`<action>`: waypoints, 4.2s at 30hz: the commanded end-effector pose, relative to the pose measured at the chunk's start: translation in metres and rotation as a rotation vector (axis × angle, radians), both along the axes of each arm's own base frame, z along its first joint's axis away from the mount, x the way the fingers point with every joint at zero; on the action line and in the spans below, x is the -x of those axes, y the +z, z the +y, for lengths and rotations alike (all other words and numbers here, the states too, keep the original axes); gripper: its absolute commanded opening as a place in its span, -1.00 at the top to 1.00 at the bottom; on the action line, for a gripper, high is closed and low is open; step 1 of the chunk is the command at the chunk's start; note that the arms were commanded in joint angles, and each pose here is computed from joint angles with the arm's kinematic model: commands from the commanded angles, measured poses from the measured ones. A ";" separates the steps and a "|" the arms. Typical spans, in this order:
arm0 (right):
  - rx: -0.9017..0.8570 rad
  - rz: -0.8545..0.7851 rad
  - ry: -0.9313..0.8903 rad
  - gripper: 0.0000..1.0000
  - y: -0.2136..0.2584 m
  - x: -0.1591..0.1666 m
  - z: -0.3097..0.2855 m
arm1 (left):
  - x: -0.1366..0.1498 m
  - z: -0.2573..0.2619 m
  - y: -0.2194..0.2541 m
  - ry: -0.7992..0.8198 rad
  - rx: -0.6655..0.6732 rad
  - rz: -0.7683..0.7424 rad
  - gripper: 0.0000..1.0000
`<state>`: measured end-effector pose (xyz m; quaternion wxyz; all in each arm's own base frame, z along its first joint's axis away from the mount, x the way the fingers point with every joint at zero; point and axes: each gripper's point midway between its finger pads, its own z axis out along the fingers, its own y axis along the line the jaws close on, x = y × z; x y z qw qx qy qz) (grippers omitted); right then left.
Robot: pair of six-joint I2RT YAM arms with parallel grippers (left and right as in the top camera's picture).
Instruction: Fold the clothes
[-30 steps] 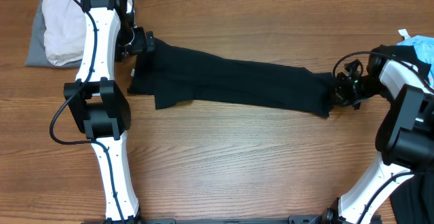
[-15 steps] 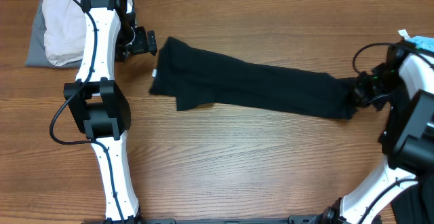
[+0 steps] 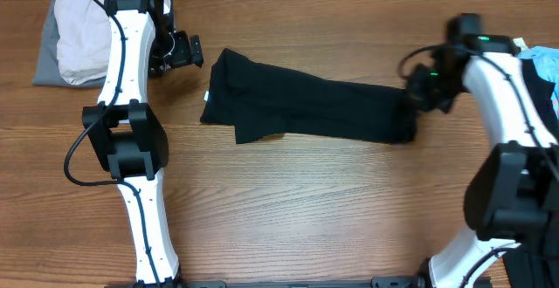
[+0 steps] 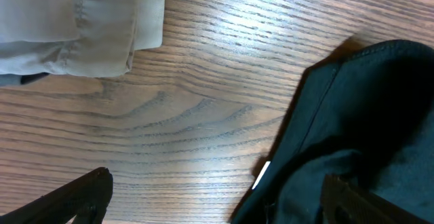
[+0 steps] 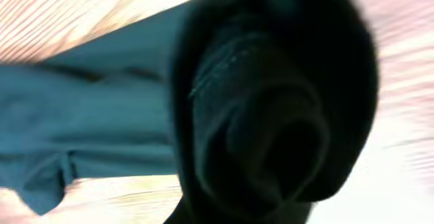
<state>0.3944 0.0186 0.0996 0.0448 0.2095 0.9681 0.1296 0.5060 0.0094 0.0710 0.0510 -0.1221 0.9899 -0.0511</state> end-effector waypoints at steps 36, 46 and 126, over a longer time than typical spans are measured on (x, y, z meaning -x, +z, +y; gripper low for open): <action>-0.140 -0.048 0.199 -0.63 -0.046 -0.016 0.180 | -0.001 -0.003 -0.002 0.014 0.016 0.001 -1.00; -0.121 -0.074 0.155 -0.61 0.007 -0.039 0.129 | -0.001 -0.003 -0.001 0.014 0.016 0.001 -1.00; -0.168 -0.176 0.138 0.64 -0.042 -0.061 0.191 | 0.004 -0.001 -0.002 -0.023 0.010 0.014 -1.00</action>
